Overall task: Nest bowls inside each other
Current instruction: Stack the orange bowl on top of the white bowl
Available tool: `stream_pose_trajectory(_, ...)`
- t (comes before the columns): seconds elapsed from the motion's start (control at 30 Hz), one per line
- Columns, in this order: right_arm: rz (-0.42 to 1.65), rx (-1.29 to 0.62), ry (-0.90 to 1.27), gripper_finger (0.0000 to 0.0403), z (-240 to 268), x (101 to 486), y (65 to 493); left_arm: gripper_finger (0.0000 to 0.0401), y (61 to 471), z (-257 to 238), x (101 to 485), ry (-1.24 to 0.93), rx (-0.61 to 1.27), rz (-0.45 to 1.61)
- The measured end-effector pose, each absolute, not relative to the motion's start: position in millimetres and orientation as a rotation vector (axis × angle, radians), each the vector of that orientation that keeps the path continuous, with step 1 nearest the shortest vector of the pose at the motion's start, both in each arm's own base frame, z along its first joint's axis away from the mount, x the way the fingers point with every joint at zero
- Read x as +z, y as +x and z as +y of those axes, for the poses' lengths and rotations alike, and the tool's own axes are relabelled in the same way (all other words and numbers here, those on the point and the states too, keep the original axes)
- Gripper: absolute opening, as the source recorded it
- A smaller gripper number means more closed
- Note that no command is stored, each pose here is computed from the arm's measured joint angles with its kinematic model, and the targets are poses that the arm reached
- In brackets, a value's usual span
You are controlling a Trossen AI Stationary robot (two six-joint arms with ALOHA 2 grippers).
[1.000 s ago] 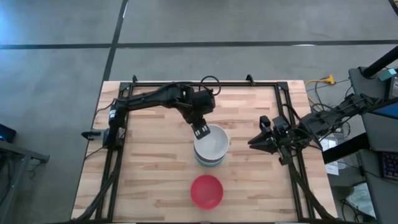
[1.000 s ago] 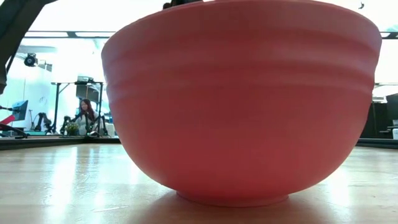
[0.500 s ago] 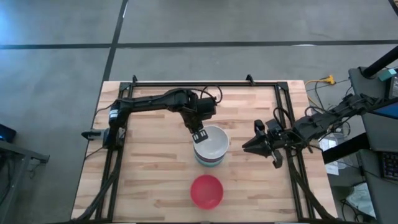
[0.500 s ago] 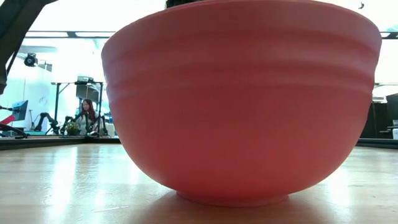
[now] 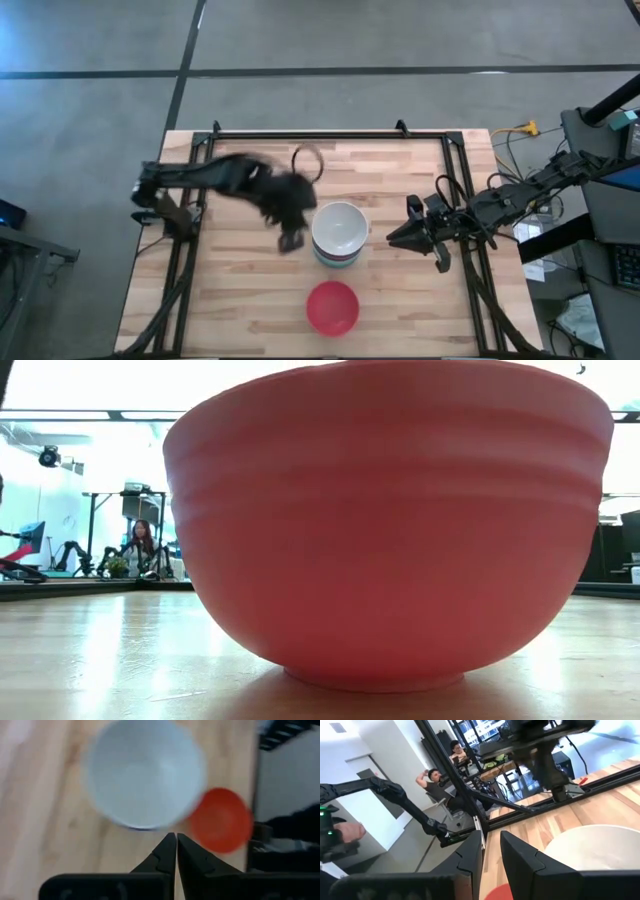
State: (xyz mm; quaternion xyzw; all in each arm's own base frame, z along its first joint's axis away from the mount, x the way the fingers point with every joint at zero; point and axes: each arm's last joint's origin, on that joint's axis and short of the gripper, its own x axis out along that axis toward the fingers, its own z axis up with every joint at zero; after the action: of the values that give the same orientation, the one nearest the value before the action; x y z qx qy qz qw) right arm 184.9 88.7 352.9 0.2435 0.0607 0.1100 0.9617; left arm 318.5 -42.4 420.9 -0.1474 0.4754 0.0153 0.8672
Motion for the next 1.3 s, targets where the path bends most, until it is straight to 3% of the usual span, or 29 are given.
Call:
stream_pose_trajectory(0.3, 0.179, 0.235, 0.457, 0.0068, 91.3, 347.5, 183.1, 0.0000, 283.5, -157.9, 415.8, -0.096, -0.196, 0.656)
stream_pose_trajectory(0.57, 0.246, 0.305, 0.412, 0.0068, 94.1, 342.5, 181.1, 0.0000, 293.9, -226.7, 374.9, 0.351, -0.434, 0.657)
stream_pose_trajectory(0.8, 0.266, 0.324, 0.401, 0.0068, 95.9, 340.9, 179.9, 0.0000, 326.6, -247.3, 340.1, 0.646, -0.509, 0.698)
stream_pose_trajectory(1.3, 0.277, 0.336, 0.435, 0.0068, 98.7, 340.8, 178.4, 0.0003, 346.9, -239.6, 319.0, 0.831, -0.554, 0.870)
